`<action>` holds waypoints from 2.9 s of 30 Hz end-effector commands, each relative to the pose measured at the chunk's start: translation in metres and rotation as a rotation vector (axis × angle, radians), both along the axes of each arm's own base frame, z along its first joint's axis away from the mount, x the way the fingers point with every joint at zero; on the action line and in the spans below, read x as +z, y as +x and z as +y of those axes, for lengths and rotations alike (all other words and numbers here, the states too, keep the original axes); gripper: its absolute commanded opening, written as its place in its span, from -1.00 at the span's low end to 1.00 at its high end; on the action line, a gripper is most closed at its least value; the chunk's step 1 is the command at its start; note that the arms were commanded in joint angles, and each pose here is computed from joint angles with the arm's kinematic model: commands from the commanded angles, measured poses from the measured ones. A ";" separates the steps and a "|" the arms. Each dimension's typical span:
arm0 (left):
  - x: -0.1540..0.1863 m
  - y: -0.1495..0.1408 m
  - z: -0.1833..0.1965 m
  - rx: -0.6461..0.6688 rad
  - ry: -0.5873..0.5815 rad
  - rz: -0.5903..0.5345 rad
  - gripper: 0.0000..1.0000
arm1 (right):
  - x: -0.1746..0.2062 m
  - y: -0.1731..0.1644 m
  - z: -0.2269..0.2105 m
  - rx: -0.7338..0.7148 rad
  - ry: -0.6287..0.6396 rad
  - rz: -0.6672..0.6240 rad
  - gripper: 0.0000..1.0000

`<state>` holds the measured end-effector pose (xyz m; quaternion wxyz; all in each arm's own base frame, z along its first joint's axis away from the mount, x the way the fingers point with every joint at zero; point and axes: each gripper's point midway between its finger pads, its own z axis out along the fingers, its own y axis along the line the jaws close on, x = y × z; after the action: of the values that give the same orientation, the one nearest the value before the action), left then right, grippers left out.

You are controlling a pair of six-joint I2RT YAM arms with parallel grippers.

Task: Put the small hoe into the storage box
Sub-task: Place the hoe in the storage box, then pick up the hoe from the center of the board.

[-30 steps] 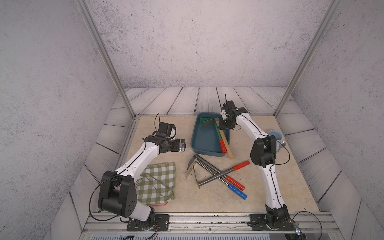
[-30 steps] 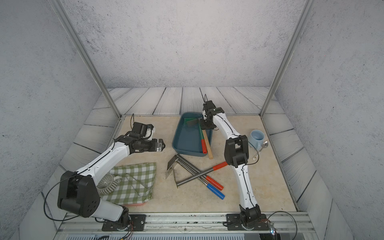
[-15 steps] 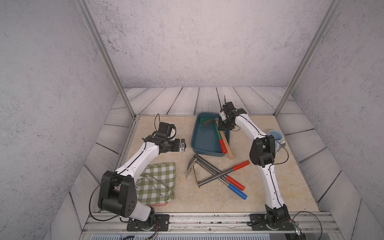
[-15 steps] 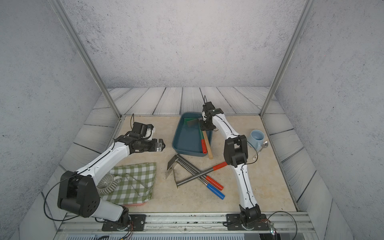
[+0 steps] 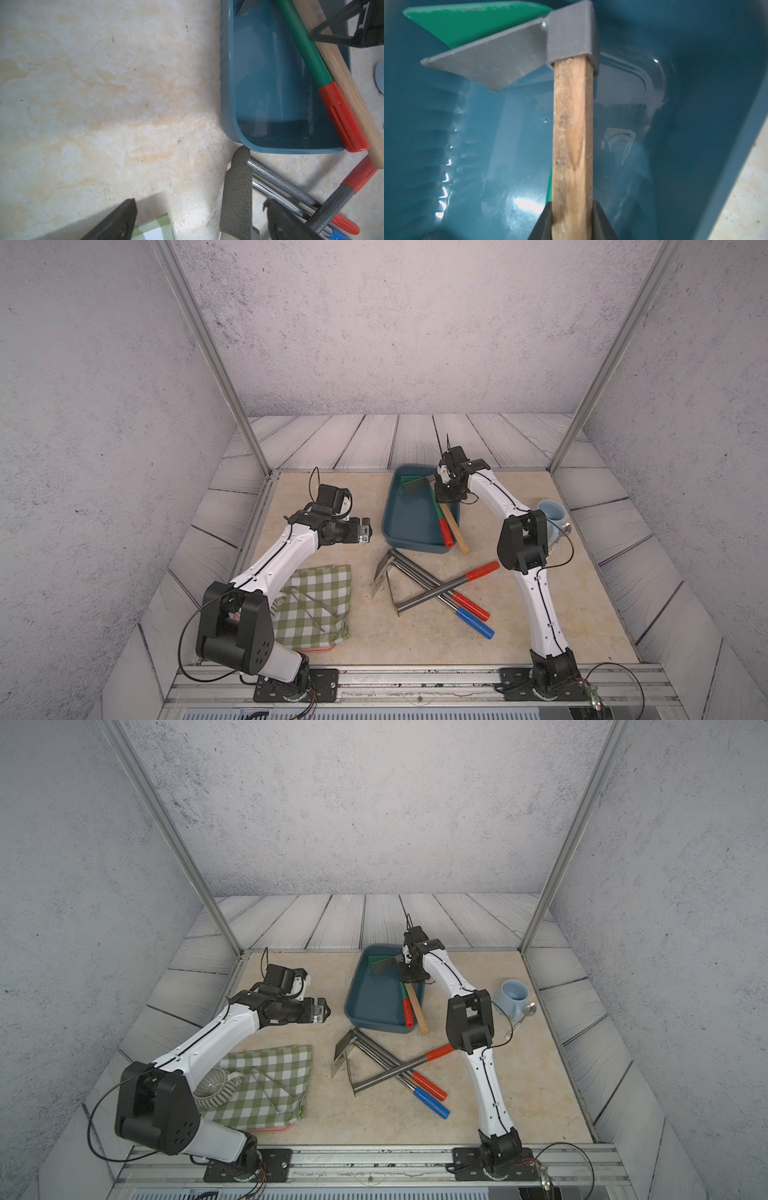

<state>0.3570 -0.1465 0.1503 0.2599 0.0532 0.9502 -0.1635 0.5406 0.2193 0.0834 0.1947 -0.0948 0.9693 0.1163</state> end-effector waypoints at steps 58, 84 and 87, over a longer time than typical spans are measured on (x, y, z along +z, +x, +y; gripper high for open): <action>0.089 -0.042 -0.009 0.201 -0.271 0.011 0.98 | 0.147 -0.217 -0.060 -0.037 0.060 -0.250 0.34; 0.045 -0.069 0.004 0.322 -0.219 0.079 0.98 | 0.078 -0.312 -0.041 -0.042 0.084 0.015 0.34; 0.044 -0.071 0.004 0.311 -0.200 0.090 0.98 | 0.066 -0.311 -0.049 -0.033 -0.004 0.043 0.34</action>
<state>0.2862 -0.1432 0.1944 0.2412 -0.1308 0.9348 -0.2256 0.2286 0.1783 0.1589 0.1863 -0.0850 0.9680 0.1452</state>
